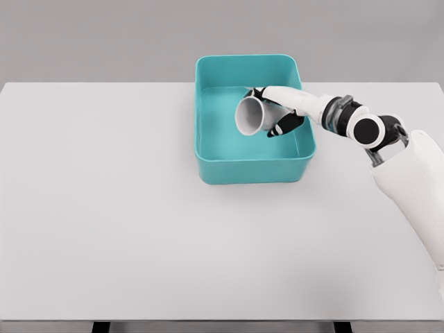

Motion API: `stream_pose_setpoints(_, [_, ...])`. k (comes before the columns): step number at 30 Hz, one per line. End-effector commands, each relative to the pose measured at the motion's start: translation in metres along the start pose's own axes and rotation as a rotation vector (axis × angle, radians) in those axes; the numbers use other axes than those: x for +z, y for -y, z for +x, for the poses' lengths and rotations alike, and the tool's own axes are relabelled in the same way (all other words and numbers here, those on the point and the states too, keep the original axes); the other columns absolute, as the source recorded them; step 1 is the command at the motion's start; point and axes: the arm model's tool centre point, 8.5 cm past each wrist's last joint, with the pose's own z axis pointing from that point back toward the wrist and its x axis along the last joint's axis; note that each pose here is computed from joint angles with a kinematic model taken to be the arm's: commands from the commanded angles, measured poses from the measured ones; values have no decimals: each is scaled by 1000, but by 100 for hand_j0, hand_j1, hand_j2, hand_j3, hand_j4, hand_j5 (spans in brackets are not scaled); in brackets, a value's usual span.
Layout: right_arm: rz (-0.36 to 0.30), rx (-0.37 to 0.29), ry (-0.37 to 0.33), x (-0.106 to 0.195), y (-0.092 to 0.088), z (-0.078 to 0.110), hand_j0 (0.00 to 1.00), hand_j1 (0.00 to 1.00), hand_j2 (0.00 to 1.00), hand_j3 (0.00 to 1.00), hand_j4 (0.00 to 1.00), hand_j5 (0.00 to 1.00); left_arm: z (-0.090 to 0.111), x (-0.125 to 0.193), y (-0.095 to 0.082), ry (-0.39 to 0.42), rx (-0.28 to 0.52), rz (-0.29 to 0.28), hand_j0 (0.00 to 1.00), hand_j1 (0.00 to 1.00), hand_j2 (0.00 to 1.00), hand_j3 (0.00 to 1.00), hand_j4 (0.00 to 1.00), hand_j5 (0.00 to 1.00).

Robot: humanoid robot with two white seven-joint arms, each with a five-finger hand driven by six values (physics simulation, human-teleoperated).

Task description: Put the paper cup into the basket with your right arm

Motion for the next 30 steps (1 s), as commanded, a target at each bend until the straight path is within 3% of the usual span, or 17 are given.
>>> stream_pose_setpoints(1, [1, -10, -10, 0, 0, 0, 96, 96, 96, 96, 96, 96, 0, 0, 0, 0, -1, 0, 100, 100, 100, 100, 100, 100])
stream_pose_setpoints(13, [-59, -8, -5, 13, 29, 6, 99, 99, 99, 99, 99, 99, 0, 0, 0, 0, 1, 0, 100, 100, 100, 100, 100, 100])
stream_pose_setpoints(16, [-165, -57, 52, 47, 57, 8, 99, 99, 99, 99, 99, 99, 0, 0, 0, 0, 1, 0, 100, 100, 100, 100, 100, 100])
stream_pose_setpoints(22, [-246, -204, 186, 127, 69, -3, 99, 99, 99, 99, 99, 99, 0, 0, 0, 0, 1, 0, 100, 100, 100, 100, 100, 100])
stream_pose_setpoints(25, [-273, -246, 210, 161, 61, -8, 99, 99, 99, 99, 99, 99, 0, 0, 0, 0, -1, 0, 100, 100, 100, 100, 100, 100])
stream_pose_setpoints(30, [-271, -320, 179, 182, 22, -36, 100, 100, 100, 100, 100, 100, 0, 0, 0, 0, -1, 0, 100, 100, 100, 100, 100, 100])
